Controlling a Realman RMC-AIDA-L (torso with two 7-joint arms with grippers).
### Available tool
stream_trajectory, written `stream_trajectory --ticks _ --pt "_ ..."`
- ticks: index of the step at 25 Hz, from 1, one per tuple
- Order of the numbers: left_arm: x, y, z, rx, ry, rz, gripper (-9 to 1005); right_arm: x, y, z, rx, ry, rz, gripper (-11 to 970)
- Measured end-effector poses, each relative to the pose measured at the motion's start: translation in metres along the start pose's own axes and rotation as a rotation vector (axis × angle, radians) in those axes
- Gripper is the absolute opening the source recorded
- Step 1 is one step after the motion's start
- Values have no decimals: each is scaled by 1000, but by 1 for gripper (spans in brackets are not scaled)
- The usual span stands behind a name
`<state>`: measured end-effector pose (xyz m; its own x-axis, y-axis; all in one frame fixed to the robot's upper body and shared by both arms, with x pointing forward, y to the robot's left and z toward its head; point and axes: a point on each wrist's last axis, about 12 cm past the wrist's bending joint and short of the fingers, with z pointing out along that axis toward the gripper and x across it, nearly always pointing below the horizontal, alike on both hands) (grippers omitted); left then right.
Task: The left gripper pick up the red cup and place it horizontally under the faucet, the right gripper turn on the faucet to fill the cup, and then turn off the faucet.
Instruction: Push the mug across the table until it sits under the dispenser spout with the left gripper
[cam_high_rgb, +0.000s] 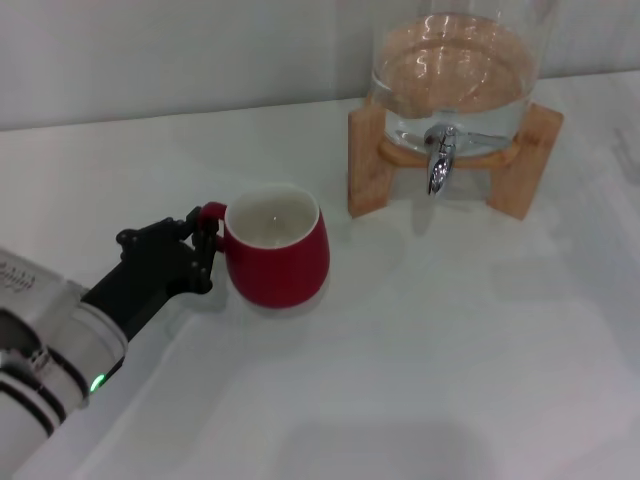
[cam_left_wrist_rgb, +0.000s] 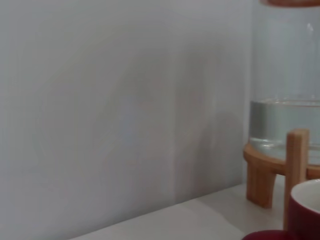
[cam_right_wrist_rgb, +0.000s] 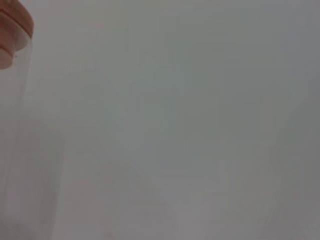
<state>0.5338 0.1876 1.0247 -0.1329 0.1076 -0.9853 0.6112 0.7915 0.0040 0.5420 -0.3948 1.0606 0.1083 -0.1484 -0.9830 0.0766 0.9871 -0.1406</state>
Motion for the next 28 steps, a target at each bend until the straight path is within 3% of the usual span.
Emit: stream_trajectory --ticks 11,28 --pt "-18 -8 29 45 29 -23 103 0 6 1 -25 0 -1 604" --pt "-27 -34 47 101 129 34 103 -1 12 -5 -65 -33 -6 604"
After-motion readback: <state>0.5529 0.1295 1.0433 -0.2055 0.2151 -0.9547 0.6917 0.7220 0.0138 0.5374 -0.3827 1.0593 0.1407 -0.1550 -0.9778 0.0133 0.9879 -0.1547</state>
